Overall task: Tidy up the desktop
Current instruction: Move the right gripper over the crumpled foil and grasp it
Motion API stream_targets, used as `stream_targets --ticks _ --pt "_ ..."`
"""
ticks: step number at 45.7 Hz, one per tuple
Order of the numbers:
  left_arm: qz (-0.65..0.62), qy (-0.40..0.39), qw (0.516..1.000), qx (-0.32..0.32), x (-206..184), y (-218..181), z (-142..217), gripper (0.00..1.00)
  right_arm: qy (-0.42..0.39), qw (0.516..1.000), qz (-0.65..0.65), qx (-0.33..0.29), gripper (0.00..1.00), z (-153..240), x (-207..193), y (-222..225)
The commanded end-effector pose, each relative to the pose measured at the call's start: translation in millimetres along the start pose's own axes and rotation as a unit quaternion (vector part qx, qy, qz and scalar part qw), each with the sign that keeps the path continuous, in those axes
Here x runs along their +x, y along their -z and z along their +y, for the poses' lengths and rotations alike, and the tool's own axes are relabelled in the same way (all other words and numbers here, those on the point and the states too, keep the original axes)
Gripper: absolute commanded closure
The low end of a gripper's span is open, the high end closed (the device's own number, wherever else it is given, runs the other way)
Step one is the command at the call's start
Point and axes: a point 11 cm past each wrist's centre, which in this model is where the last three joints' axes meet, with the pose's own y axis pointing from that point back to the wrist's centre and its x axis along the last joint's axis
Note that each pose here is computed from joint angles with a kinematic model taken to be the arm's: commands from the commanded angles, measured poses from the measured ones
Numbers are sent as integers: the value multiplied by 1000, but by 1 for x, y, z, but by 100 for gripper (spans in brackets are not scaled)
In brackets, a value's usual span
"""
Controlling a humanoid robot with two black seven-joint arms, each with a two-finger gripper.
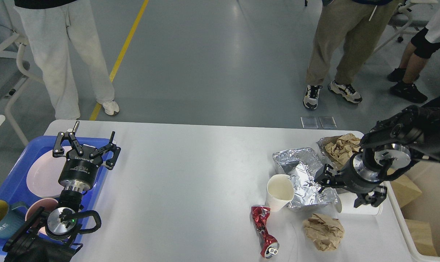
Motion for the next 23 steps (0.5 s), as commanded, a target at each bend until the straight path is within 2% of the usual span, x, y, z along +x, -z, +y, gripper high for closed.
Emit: stream_targets --ticks 1,12,23 --pt "0 1 1000 0 0 0 0 4 17 982 -183 37 0 -27 -11 -5" --pt "0 0 1000 0 0 0 0 4 -36 963 -259 58 0 -42 -10 10" --pt "0 0 1000 0 0 0 0 4 -38 957 -279 68 0 -57 -8 12"
